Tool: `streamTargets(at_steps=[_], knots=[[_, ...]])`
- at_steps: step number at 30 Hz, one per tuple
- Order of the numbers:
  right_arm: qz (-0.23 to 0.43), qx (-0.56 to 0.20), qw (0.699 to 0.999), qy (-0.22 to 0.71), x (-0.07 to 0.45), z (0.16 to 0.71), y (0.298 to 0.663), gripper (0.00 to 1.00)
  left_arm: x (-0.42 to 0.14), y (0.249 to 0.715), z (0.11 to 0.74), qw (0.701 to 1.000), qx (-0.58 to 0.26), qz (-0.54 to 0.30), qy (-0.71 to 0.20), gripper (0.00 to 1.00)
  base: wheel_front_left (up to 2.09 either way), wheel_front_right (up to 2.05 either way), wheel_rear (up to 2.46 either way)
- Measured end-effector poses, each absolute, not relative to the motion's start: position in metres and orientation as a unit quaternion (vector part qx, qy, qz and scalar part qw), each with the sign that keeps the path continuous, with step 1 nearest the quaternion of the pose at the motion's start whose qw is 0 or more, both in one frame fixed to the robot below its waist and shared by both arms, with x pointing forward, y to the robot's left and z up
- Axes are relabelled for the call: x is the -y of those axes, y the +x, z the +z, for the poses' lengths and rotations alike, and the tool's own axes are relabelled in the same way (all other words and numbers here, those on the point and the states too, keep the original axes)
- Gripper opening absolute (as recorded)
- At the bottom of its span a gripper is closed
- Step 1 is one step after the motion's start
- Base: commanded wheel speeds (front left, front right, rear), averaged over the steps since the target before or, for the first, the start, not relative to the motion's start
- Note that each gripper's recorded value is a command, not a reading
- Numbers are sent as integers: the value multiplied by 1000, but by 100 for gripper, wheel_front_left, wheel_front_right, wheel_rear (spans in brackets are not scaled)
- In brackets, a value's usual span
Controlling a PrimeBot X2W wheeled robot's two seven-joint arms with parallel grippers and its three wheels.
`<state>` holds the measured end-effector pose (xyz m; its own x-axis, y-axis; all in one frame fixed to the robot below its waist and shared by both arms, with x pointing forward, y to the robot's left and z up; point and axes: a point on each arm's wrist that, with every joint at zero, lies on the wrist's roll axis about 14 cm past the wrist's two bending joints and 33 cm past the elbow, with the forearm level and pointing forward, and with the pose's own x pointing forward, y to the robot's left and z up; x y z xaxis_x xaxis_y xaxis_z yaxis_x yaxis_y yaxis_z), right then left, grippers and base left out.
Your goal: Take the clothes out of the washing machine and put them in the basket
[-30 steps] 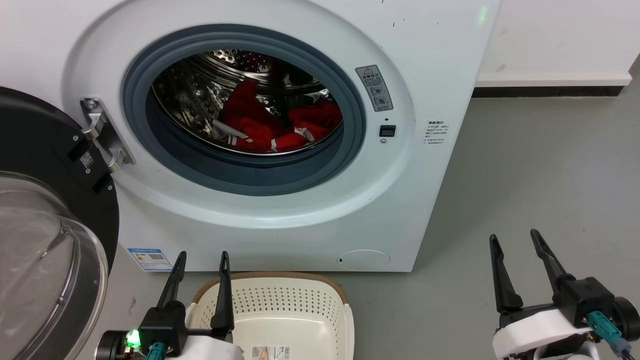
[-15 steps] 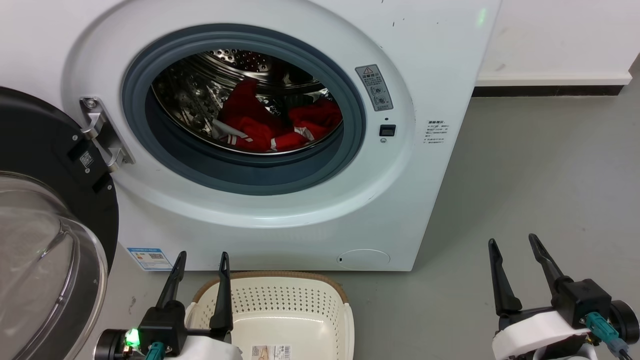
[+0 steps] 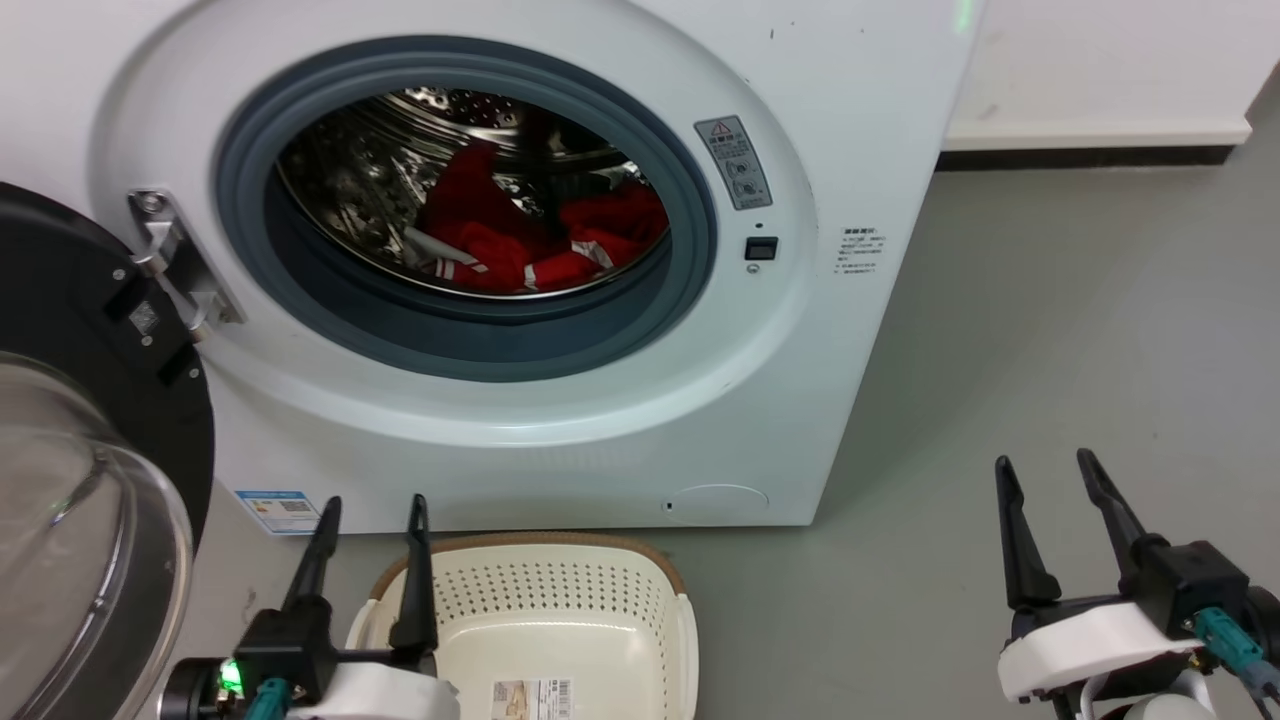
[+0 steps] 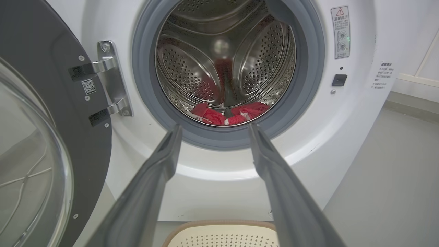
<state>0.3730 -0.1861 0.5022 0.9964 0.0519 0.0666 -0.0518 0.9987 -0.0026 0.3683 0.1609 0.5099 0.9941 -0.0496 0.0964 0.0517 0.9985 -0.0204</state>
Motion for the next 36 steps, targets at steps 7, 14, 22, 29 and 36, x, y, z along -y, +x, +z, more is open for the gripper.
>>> streamTargets(at_steps=[7,14,22,29,36], knots=[[6,27,1000,12,199,497,384,100,-156,406,505,998,45,-51,-4,100,0,0,0],[-11,-5,1000,25,210,472,404,100,-164,483,473,996,12,-85,25,100,0,0,0],[-44,-62,996,37,231,425,420,100,-159,617,463,984,-12,-137,110,100,0,0,0],[-51,-113,991,46,235,381,429,100,-161,711,440,971,-99,-138,166,100,0,0,0],[-57,-150,985,62,236,350,429,100,-152,761,388,953,-238,-131,135,100,0,0,0]])
